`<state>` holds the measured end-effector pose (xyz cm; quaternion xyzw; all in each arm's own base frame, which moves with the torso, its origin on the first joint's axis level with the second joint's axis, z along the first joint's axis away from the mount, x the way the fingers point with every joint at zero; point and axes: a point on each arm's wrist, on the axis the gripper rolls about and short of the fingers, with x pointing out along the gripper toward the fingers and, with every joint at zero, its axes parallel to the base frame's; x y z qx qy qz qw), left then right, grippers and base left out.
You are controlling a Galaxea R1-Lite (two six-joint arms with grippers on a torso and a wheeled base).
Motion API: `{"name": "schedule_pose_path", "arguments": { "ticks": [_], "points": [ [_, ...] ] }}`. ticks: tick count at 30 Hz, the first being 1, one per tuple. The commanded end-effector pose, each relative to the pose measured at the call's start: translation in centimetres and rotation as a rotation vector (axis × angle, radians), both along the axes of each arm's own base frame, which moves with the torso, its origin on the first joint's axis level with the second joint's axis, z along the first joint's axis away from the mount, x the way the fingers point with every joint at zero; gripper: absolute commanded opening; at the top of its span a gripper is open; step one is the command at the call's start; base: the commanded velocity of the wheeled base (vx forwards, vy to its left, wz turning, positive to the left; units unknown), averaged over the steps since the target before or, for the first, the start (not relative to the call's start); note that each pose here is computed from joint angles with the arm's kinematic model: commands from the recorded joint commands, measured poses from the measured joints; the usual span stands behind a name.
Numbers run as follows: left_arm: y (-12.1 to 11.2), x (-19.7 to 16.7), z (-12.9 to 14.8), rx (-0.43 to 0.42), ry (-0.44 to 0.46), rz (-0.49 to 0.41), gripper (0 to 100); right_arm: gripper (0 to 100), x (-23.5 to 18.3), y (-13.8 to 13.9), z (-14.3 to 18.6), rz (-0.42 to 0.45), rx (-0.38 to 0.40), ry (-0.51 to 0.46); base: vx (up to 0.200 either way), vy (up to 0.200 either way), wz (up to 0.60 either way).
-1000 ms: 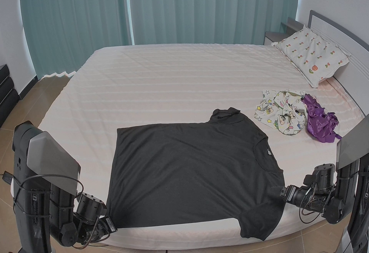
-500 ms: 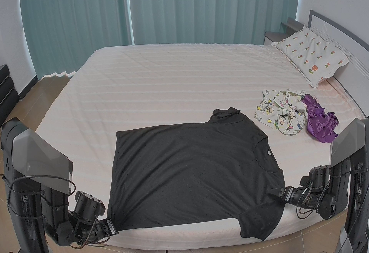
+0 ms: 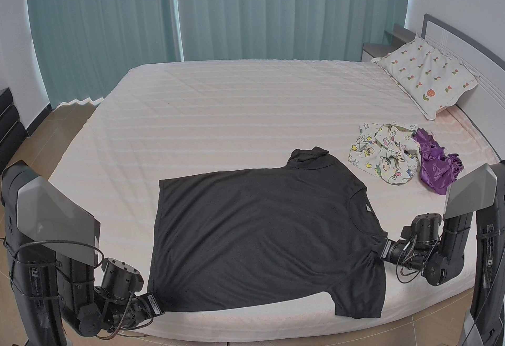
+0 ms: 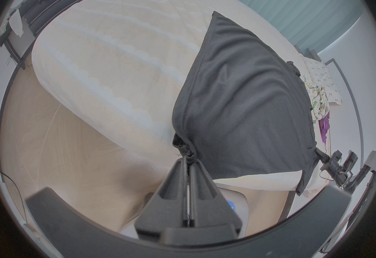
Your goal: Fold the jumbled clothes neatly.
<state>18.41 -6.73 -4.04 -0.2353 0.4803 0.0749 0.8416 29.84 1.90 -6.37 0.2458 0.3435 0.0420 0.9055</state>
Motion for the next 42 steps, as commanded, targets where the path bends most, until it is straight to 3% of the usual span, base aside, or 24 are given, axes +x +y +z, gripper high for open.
{"name": "schedule_pose_path", "arguments": {
  "ticks": [1,10,15,16,23,25,29,31,33,42],
  "points": [
    [-0.2,-0.3,-0.1,-0.001,0.006,-0.012,0,0,2.3,-0.3,0.9,-0.004,0.007,-0.095,0.0,0.0,0.0],
    [-0.9,-0.4,-0.5,-0.011,-0.001,-0.017,0,0,4.8,0.1,1.2,0.036,-0.017,-0.182,0.0,0.0,0.0],
    [-0.9,-0.4,-0.5,-0.014,-0.008,-0.017,0,0,4.0,0.2,0.3,0.05,-0.015,-0.11,0.0,0.0,0.0],
    [-0.9,-0.4,-0.5,-0.015,-0.008,-0.016,0,100,4.0,0.1,0.3,0.045,-0.012,-0.109,0.0,0.0,0.0],
    [-0.9,-0.3,-0.4,-0.021,-0.009,-0.012,0,100,3.3,-0.3,2.1,-0.005,0.004,-0.137,0.0,0.0,0.0],
    [-0.9,-0.4,-0.5,-0.019,-0.006,-0.014,0,100,1.8,-0.4,3.8,-0.081,0.039,-0.112,0.0,0.0,0.0],
    [-0.9,-0.4,-0.5,-0.021,-0.006,-0.013,0,100,-0.4,-0.4,4.1,-0.098,0.05,-0.061,0.0,0.0,0.0],
    [-0.9,-0.4,-0.5,-0.02,-0.003,-0.013,0,100,-1.4,-0.4,4.0,-0.099,0.05,-0.033,0.0,0.0,0.0],
    [-0.9,-0.4,-0.5,-0.021,-0.003,-0.012,0,100,-3.6,0.1,3.0,-0.09,0.055,0.058,0.0,0.0,0.0],
    [-1.0,-0.4,-0.5,-0.016,-0.003,-0.015,0,100,-7.9,2.5,1.8,0.007,0.012,0.193,0.0,0.0,0.0]
  ]
}}
